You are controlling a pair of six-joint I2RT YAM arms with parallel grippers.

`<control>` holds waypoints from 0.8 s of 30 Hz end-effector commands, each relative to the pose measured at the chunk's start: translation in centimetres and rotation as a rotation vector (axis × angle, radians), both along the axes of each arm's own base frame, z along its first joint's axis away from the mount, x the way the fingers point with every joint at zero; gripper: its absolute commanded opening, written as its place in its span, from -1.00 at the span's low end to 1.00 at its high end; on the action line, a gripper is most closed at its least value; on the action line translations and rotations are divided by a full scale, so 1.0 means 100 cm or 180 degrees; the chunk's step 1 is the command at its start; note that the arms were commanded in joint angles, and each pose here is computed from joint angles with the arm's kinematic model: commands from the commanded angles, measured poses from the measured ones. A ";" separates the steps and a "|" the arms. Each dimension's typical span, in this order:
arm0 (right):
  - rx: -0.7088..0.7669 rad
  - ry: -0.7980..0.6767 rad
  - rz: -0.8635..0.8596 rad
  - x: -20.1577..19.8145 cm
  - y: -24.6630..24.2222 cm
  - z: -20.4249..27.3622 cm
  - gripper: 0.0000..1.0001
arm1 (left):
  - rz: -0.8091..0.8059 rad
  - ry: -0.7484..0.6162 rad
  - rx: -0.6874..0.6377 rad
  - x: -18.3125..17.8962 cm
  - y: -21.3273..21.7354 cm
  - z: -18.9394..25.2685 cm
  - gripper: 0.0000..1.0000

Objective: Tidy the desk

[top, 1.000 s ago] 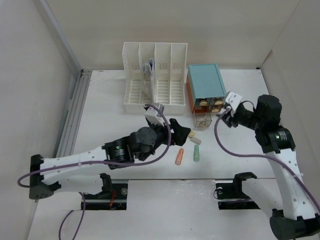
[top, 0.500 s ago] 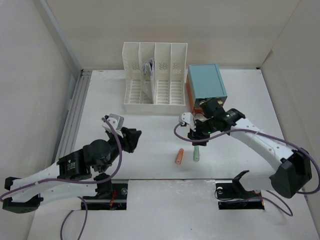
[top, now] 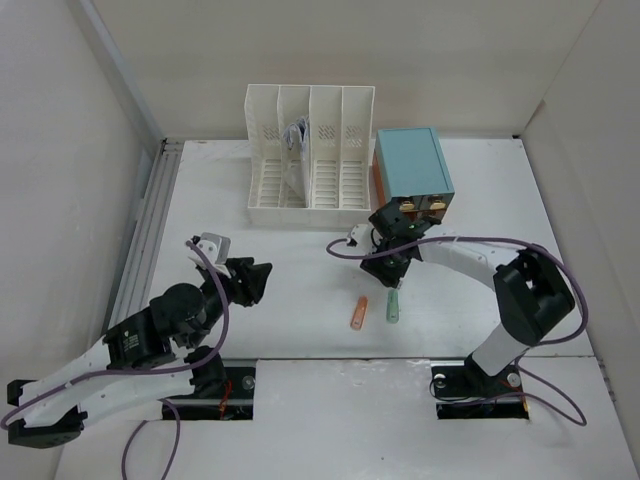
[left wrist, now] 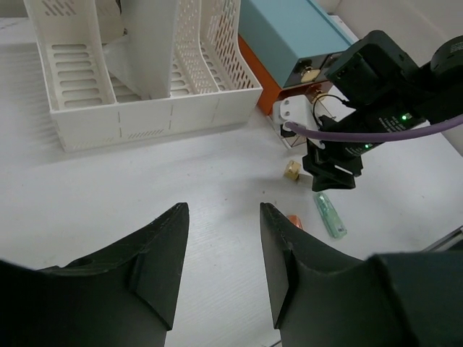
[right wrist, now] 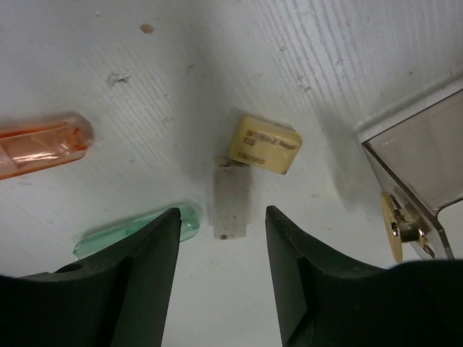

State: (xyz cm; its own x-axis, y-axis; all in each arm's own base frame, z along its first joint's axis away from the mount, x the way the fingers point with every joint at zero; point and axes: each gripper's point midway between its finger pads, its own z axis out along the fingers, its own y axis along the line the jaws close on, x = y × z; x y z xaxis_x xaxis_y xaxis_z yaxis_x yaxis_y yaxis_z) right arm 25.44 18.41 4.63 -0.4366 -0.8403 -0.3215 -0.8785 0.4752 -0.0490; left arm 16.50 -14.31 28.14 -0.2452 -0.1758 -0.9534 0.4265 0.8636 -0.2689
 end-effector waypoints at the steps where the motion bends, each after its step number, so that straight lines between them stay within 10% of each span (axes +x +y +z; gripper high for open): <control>1: 0.0010 -0.0321 -0.0226 0.028 0.006 0.012 0.13 | -0.0050 -0.0080 -0.0089 -0.001 -0.001 0.007 -0.18; 15: -0.0029 -0.0158 -0.0300 0.034 0.003 -0.007 0.08 | -0.0050 -0.0080 -0.0089 -0.001 -0.001 0.007 -0.18; 24: 0.0194 0.0028 -0.0064 0.023 0.014 -0.002 -0.81 | -0.0079 -0.0088 -0.0117 -0.001 -0.003 0.009 -0.18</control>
